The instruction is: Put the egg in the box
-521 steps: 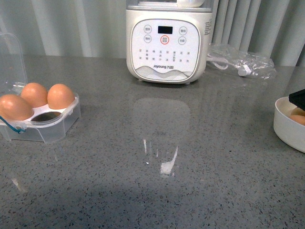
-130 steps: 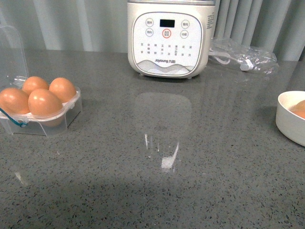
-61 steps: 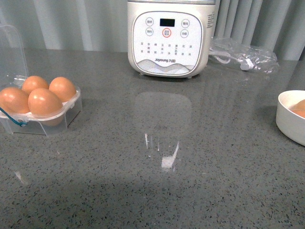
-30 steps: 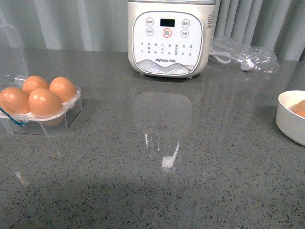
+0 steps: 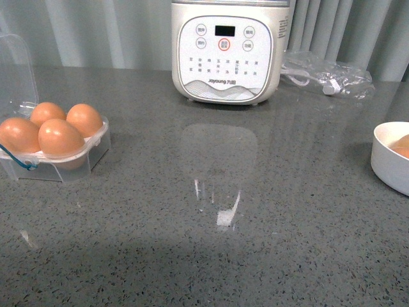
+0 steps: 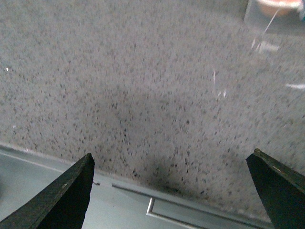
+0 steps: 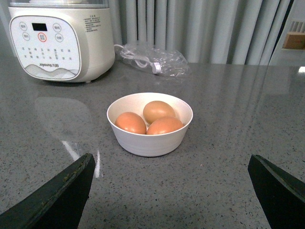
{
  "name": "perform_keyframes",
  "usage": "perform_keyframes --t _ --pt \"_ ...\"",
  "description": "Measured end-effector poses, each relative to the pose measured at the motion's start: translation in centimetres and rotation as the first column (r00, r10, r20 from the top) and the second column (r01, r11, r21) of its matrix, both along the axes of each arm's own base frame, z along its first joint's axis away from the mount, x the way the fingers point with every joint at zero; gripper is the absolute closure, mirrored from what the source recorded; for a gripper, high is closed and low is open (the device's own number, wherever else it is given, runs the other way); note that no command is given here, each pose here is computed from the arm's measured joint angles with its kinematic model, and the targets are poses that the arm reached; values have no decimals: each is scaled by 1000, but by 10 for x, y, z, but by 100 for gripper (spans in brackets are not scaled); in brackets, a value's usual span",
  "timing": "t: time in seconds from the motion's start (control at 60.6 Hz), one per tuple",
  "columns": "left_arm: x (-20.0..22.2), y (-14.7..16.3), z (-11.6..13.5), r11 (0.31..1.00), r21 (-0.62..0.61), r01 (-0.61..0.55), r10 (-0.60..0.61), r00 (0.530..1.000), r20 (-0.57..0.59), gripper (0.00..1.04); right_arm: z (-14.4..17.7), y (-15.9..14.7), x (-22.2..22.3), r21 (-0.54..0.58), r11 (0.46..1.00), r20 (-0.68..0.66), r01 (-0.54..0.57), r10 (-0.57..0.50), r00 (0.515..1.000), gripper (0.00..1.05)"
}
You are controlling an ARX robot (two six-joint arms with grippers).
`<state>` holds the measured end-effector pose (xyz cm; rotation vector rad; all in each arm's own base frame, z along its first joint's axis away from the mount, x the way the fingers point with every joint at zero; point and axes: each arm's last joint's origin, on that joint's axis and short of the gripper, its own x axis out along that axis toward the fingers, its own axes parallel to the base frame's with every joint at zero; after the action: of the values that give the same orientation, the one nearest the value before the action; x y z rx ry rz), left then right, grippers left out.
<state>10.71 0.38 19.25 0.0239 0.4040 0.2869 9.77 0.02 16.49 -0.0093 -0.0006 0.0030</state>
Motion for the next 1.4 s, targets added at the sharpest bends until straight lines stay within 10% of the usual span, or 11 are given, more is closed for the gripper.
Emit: perform_keyframes --t 0.495,1.403 --pt "110 73 57 999 -8 44 -42 988 146 7 0 0 0 0 1000 0 0 0 1000 7" --pt "207 99 51 992 10 127 -127 985 118 7 0 0 0 0 1000 0 0 0 1000 7"
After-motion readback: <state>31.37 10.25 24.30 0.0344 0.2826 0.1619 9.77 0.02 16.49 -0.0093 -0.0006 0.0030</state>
